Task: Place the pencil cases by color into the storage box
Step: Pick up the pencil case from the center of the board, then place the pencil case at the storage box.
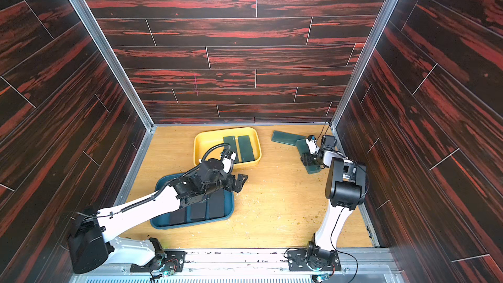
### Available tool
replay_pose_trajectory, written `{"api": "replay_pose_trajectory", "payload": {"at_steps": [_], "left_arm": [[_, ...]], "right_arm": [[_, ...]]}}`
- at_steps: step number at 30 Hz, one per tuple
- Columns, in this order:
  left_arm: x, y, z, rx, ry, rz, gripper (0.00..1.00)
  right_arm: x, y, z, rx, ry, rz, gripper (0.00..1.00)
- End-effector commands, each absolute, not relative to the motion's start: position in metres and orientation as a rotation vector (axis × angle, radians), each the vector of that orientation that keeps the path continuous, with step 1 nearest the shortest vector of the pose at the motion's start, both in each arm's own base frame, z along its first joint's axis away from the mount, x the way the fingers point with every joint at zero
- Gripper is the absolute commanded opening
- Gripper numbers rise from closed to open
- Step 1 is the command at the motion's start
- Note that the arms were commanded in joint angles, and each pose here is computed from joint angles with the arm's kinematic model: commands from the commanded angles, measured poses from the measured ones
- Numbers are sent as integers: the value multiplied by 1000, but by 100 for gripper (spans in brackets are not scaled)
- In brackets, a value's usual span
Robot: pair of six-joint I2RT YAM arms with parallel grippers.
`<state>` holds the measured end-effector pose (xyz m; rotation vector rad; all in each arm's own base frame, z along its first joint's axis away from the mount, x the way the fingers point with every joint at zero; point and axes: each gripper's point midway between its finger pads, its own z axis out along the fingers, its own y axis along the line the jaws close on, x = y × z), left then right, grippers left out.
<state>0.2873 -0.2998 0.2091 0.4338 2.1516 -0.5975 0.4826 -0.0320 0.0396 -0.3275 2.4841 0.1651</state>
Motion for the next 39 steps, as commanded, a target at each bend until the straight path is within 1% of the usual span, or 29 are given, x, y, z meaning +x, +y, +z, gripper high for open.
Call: {"api": "replay_pose_trajectory", "payload": {"at_steps": [1, 14, 21, 32, 39], "left_arm": [[286, -276, 212, 358, 2168, -520, 100], [287, -231, 209, 247, 2212, -452, 100], [290, -208, 206, 193, 2237, -416, 100], [296, -182, 201, 135, 2283, -332, 100], [301, -171, 199, 96, 2299, -290, 100]], "right_arm": [[497, -19, 91, -346, 2379, 158, 58], [512, 23, 111, -376, 2387, 103, 56], [517, 63, 139, -371, 2375, 183, 56], [512, 148, 199, -409, 2309, 238, 55], [510, 194, 223, -345, 2248, 284, 54]]}}
